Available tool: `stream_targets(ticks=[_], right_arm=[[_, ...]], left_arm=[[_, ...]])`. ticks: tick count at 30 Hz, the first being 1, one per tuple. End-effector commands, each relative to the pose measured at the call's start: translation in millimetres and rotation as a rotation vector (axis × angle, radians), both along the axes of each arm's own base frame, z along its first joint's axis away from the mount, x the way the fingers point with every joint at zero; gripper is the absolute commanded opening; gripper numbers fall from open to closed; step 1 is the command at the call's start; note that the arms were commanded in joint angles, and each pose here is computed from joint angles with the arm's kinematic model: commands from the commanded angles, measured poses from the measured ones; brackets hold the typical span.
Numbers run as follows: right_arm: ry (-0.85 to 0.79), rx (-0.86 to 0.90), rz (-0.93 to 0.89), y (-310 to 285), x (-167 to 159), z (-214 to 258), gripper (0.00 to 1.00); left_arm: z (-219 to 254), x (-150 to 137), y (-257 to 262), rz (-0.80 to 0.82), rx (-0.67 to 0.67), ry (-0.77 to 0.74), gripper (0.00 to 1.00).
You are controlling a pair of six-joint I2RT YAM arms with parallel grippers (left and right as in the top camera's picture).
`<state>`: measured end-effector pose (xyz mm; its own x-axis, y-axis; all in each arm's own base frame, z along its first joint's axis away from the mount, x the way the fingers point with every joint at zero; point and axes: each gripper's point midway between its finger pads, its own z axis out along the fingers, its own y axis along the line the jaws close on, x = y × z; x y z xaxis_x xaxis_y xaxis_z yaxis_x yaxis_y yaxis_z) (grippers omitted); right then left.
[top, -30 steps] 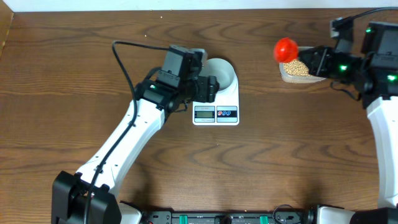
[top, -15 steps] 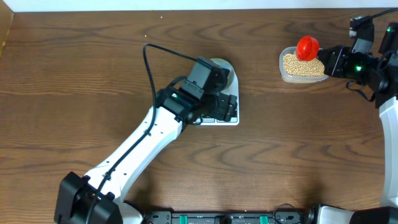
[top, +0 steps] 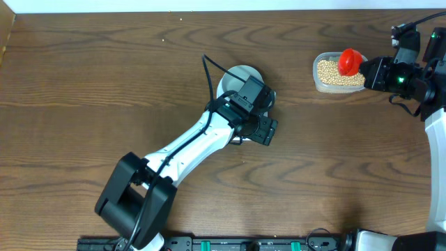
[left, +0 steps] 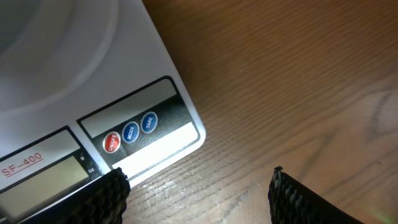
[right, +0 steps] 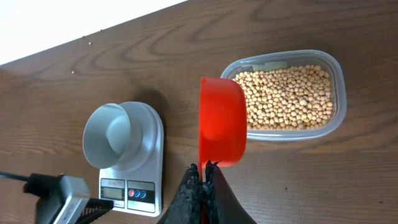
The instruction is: Scoop item into bowl and weigh 50g on scale
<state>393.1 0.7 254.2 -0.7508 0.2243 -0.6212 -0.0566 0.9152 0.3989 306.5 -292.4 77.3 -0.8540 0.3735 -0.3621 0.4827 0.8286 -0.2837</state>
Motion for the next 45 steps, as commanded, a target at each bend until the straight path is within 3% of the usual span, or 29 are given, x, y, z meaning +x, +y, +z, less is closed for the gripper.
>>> stream_targets(ticks=[1, 11, 19, 45], right_arm=[[-0.03, -0.03, 0.016, -2.2, -0.2, 8.6, 0.01], [-0.026, -0.033, 0.015, -2.6, -0.8, 7.9, 0.01], [-0.024, -0.032, 0.016, -2.5, -1.1, 7.6, 0.01], [-0.009, -0.029, 0.016, -1.9, -3.8, 5.1, 0.01]], left_arm=[[-12.3, 3.9, -2.4, 0.013, 0.014, 0.012, 0.73], [-43.7, 4.7, -3.1, 0.016, 0.049, 0.056, 0.67], [-49.3, 14.3, 7.9, 0.049, 0.114, 0.011, 0.67], [-65.4, 19.2, 9.8, 0.045, 0.141, 0.006, 0.67]])
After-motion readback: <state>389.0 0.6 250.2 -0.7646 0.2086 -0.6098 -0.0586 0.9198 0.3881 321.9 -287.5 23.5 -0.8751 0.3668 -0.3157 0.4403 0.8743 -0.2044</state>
